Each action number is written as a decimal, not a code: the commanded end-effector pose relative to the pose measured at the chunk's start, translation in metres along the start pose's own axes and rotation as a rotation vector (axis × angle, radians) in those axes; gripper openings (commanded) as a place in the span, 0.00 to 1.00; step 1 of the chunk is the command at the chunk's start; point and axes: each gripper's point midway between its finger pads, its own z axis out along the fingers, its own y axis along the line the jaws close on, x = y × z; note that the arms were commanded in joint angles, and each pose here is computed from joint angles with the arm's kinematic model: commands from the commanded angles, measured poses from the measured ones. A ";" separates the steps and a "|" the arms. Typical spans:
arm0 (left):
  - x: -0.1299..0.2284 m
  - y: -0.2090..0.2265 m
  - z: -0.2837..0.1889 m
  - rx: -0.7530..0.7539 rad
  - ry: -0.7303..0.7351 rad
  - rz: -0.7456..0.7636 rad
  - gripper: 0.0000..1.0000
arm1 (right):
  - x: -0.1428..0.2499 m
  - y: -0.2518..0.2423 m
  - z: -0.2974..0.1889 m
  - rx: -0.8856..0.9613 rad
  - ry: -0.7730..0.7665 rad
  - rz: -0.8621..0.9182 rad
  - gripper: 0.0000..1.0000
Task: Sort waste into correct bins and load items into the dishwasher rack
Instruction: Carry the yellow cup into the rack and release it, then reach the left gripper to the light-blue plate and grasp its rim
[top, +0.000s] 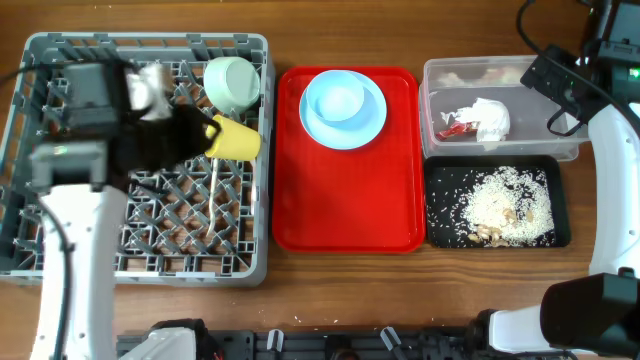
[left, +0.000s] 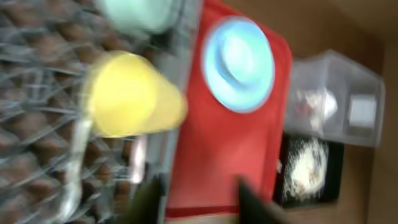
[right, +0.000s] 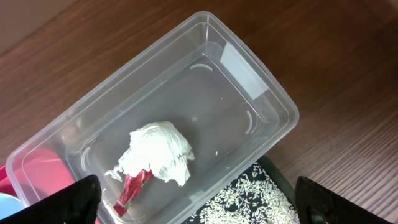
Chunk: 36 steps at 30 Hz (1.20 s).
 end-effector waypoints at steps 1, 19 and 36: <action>0.036 -0.013 0.061 -0.021 0.144 0.041 0.04 | 0.001 -0.004 0.005 0.022 0.005 -0.006 1.00; -0.012 0.101 0.076 -0.321 0.039 -0.238 0.04 | 0.001 -0.004 0.005 0.022 0.005 -0.006 1.00; -0.060 0.090 0.064 -0.492 -0.258 -0.126 0.04 | 0.001 -0.004 0.005 0.022 0.005 -0.005 1.00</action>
